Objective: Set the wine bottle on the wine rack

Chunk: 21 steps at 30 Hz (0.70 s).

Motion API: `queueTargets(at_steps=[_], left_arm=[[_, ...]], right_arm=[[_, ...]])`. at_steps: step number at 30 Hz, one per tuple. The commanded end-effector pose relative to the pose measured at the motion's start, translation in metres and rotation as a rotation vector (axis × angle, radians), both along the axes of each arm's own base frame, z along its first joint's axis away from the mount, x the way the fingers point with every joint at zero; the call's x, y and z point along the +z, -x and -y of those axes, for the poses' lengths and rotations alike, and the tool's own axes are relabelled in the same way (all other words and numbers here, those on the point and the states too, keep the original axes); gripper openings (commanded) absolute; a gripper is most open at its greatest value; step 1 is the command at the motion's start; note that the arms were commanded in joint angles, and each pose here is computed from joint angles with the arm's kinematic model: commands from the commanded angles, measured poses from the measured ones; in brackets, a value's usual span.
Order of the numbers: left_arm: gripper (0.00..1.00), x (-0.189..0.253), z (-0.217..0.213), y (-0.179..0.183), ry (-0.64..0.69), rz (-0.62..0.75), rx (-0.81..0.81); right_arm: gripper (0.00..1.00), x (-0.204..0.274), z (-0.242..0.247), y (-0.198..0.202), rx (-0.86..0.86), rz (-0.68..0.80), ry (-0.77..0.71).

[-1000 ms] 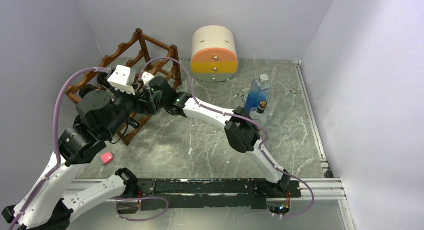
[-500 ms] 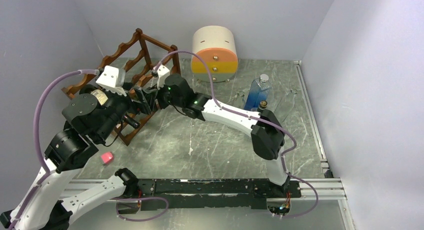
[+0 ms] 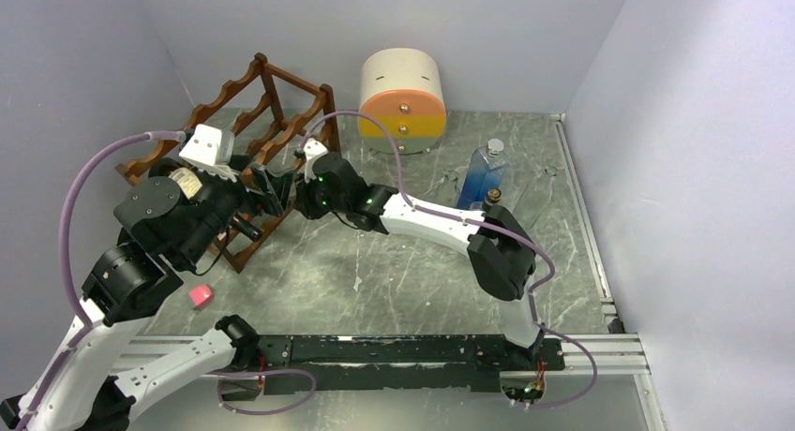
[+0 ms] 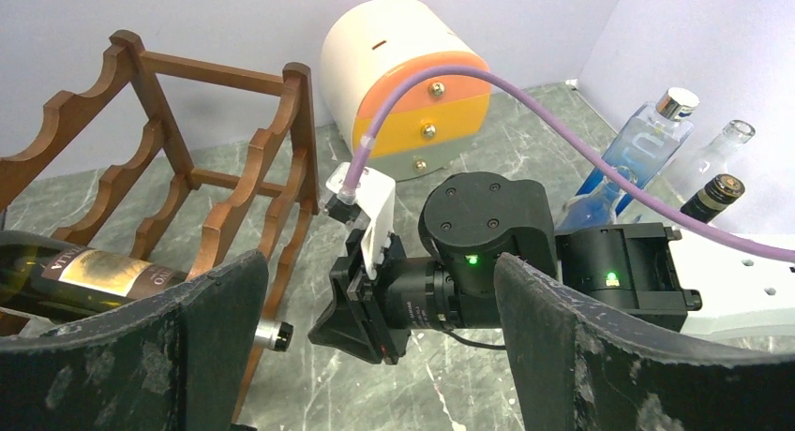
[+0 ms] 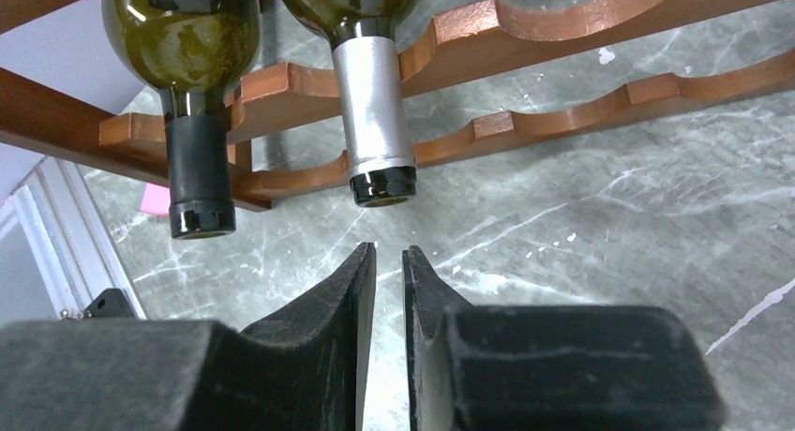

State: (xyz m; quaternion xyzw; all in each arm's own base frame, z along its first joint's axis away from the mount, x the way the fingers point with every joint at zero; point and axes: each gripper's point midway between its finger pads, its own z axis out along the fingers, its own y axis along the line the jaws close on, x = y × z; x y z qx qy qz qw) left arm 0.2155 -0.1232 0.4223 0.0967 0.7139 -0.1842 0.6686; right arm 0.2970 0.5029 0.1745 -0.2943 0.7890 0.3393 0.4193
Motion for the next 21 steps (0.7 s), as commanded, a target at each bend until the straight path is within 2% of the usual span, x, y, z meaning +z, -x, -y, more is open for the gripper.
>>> queueTargets(at_steps=[1,21], left_arm=[[0.94,0.004,0.007,0.001,0.014,0.006,-0.031],[0.94,0.005,0.012,-0.001,-0.003,0.001,-0.048]], right_arm=[[0.2,-0.007,-0.007,-0.009,-0.013,0.002,0.008],[0.18,-0.017,-0.038,-0.021,0.024,-0.011,0.001]])
